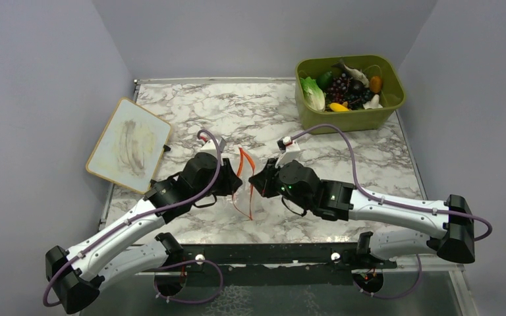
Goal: Place the food in the zip-top bag and seal the zipper
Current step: Open the zipper of the food storage bag at the center of the board.
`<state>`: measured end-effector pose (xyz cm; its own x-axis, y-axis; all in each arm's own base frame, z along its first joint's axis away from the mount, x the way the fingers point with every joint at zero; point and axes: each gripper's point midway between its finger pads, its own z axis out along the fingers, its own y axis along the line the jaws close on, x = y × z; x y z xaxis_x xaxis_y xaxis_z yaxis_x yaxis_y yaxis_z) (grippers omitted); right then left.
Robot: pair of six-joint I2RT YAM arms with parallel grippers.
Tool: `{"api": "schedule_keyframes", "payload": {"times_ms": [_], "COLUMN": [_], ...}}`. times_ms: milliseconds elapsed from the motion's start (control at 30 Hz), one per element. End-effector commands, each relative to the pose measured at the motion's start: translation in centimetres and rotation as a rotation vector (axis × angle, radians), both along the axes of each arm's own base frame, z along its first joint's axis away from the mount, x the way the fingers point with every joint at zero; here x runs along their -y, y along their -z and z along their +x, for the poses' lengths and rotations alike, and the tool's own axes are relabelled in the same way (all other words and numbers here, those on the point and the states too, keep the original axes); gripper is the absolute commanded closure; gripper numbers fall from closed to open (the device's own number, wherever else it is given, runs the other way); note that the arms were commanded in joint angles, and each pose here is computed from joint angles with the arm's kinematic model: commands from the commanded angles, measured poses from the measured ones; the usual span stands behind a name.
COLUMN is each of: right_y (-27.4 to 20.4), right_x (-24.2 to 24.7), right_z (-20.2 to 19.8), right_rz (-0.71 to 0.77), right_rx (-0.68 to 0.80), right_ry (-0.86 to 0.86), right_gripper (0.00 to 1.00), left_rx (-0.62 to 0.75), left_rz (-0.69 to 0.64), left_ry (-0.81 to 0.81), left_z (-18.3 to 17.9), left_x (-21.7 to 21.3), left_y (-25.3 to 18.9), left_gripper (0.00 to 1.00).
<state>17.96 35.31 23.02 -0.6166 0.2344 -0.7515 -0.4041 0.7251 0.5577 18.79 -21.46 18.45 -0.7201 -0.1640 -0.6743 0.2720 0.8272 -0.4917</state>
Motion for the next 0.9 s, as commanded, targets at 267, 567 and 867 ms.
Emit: {"api": "schedule_keyframes", "payload": {"times_ms": [267,567,867], "right_y": [1.8,3.0,0.3], "right_x": [5.1,7.0,4.7], "right_z": [1.4,0.3,-0.1], "right_rz": [-0.128,-0.085,-0.032], "right_rx": [0.033,-0.017,0.031], "right_ry": [0.180,0.195,0.087], "right_gripper": [0.99,0.99,0.76], "left_rx": [0.141,0.266,0.381], "left_rz": [0.038,0.140,0.078], "left_ry": [-0.083,-0.185,0.015], "left_z": [1.7,4.1,4.1], "left_x": [-2.0,-4.2,-0.5], "left_y": [-3.2,-5.0,-6.5], "left_gripper": [1.00,1.00,1.00]}}
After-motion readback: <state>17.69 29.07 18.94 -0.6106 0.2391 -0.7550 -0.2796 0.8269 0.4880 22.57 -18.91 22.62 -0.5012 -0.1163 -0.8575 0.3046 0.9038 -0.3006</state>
